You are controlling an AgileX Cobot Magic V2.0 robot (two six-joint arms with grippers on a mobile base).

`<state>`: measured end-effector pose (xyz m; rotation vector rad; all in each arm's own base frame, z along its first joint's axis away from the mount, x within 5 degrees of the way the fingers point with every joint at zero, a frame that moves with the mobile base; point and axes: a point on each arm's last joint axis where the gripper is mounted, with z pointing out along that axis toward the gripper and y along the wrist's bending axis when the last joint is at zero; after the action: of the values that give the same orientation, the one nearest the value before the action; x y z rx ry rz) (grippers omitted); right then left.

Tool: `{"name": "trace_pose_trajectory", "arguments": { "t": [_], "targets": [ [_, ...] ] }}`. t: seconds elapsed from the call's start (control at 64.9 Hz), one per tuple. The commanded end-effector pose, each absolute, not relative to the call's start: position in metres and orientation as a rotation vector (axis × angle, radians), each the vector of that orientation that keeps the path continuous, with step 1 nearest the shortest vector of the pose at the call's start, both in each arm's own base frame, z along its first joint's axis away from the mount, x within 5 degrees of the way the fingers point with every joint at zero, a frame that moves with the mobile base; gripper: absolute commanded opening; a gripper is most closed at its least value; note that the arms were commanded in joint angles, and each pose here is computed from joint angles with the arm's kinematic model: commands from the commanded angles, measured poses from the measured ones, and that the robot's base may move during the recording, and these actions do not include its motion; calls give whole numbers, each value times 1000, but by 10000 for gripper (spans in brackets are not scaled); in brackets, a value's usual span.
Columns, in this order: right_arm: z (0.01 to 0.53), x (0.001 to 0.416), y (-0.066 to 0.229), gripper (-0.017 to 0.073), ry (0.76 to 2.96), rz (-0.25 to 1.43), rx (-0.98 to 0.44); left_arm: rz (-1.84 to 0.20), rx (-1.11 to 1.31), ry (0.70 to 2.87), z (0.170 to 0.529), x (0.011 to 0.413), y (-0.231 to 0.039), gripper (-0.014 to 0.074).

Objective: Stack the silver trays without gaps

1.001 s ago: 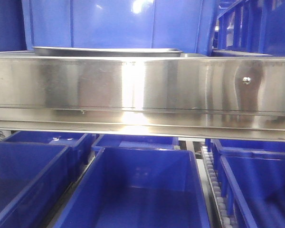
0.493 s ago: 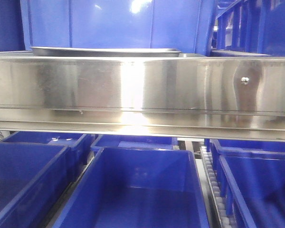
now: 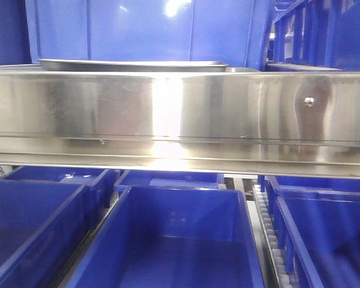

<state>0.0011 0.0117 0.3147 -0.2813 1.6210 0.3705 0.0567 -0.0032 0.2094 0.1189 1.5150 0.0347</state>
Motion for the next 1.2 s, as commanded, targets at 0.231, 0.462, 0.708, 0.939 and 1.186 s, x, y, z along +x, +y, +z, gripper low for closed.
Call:
{"name": "trace_pose_trajectory", "arguments": {
  "t": [0.231,0.462,0.708,0.939,1.186],
  "targets": [
    [316,1,11,-79,1594,364,-275,35,115,1485,213,56,-3,-7],
    [316,1,11,-79,1594,364,-275,34,115,1469,214,56,-3,-7],
    [316,1,11,-79,1594,364,-275,34,115,1469,214,56,-3,-7],
    [316,1,11,-79,1594,364,-275,34,115,1469,214,56,-3,-7],
    [313,11,7,-79,1509,228,-243,34,115,1469,214,56,-3,-7]
  ]
}}
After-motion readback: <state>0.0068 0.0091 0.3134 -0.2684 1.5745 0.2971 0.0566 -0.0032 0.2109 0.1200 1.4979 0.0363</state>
